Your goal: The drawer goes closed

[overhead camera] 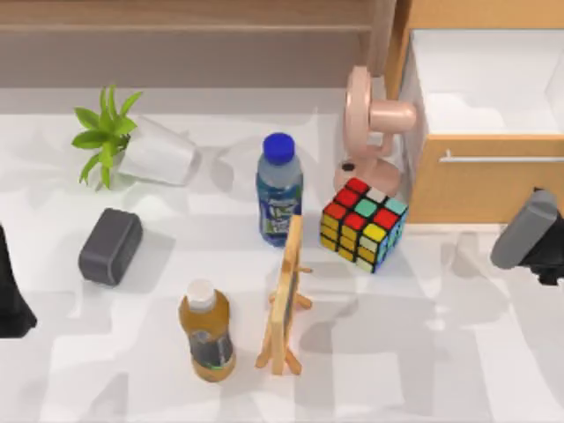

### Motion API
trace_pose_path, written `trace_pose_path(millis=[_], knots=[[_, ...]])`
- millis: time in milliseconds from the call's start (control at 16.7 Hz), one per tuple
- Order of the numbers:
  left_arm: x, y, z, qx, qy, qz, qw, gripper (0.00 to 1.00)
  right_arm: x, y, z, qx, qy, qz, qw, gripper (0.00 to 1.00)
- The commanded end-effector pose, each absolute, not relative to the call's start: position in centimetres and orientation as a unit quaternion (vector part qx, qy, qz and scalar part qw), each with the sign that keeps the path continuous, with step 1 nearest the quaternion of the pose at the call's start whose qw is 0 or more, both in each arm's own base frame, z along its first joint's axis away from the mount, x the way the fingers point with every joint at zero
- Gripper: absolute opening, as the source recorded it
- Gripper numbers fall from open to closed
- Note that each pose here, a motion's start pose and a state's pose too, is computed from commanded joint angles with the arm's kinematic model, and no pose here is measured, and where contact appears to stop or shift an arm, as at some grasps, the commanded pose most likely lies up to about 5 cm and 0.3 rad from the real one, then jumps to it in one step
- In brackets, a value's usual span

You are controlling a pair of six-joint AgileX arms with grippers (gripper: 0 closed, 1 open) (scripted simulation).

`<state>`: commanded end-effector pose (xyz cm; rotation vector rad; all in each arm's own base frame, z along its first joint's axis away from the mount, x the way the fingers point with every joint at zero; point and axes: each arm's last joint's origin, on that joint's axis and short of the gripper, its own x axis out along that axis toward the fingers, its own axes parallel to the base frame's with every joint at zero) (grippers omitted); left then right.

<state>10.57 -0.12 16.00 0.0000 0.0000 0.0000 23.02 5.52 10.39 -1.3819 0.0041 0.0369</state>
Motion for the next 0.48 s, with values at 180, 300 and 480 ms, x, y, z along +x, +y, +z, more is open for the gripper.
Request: trace_pose_path(millis=[180, 300, 480], knots=[[10.6, -0.1, 16.0, 0.0, 0.0, 0.0, 1.0, 1.0, 22.8, 6.7, 9.3, -0.689, 0.002, 0.003, 0.725, 1.0], [10.6, -0.1, 16.0, 0.0, 0.0, 0.0, 1.0, 1.0, 22.8, 7.1, 9.0, -0.705, 0.003, -0.003, 0.71, 1.0], [10.6, -0.1, 16.0, 0.0, 0.0, 0.0, 1.0, 1.0, 22.8, 7.1, 8.9, -0.707, 0.004, -0.004, 0.707, 1.0]])
